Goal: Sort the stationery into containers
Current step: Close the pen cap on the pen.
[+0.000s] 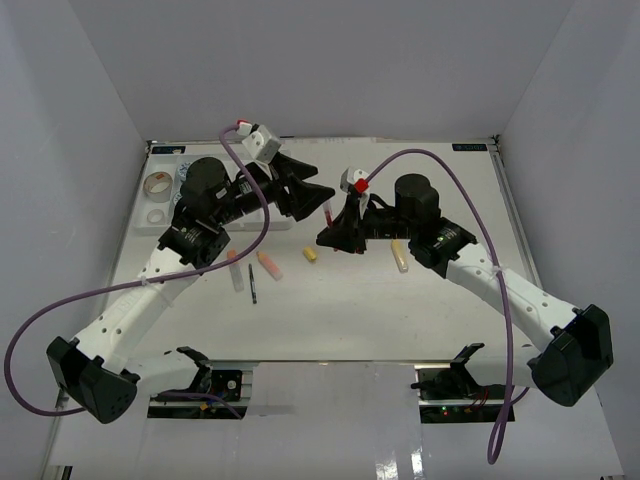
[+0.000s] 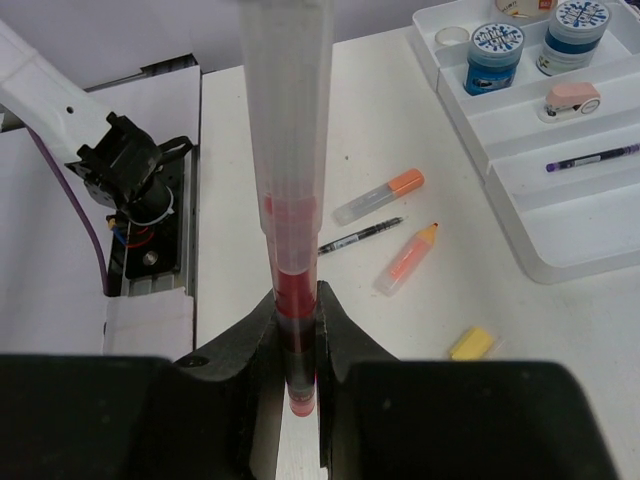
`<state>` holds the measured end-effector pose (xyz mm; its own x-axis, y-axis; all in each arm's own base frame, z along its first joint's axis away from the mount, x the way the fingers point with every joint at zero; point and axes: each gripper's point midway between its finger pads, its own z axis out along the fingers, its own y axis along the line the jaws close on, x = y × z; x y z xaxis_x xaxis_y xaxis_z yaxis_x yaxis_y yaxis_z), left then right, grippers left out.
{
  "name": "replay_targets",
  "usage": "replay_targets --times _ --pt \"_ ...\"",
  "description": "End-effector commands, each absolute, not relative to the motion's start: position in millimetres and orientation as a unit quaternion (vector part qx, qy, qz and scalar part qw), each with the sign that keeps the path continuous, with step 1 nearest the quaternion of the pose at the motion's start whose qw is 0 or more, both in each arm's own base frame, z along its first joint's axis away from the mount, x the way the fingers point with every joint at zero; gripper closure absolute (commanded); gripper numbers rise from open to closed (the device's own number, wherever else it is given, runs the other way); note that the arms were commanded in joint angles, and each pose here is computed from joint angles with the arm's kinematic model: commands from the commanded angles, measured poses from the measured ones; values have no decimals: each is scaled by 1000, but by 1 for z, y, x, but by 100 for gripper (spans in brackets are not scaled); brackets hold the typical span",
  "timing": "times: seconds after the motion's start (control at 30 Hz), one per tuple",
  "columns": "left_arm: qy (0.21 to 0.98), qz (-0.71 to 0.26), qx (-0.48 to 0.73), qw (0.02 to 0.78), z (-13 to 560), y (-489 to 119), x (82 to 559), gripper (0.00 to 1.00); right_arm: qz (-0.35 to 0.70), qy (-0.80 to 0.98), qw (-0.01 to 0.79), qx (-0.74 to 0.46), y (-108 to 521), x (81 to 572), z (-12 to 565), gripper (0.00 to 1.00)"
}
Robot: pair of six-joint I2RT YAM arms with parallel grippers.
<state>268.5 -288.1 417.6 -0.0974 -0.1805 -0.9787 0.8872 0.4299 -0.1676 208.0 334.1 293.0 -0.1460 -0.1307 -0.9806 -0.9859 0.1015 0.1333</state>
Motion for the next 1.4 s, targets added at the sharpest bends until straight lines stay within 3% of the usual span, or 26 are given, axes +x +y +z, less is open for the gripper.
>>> replay_targets --times 0.0,0.37,0.77,1.17,1.37 --pt "584 -470 322 578 419 -293 253 24 480 564 463 -487 337 207 315 92" --pt "586 -491 310 565 410 -298 254 27 474 570 466 -483 339 215 313 92" --pt "597 -505 304 544 397 -305 258 38 479 570 464 -481 341 216 313 92" --pt "593 -518 312 531 396 -308 253 61 480 566 469 -479 342 217 316 92" --pt "598 -528 314 515 389 -309 248 66 480 559 476 -479 342 217 323 92"
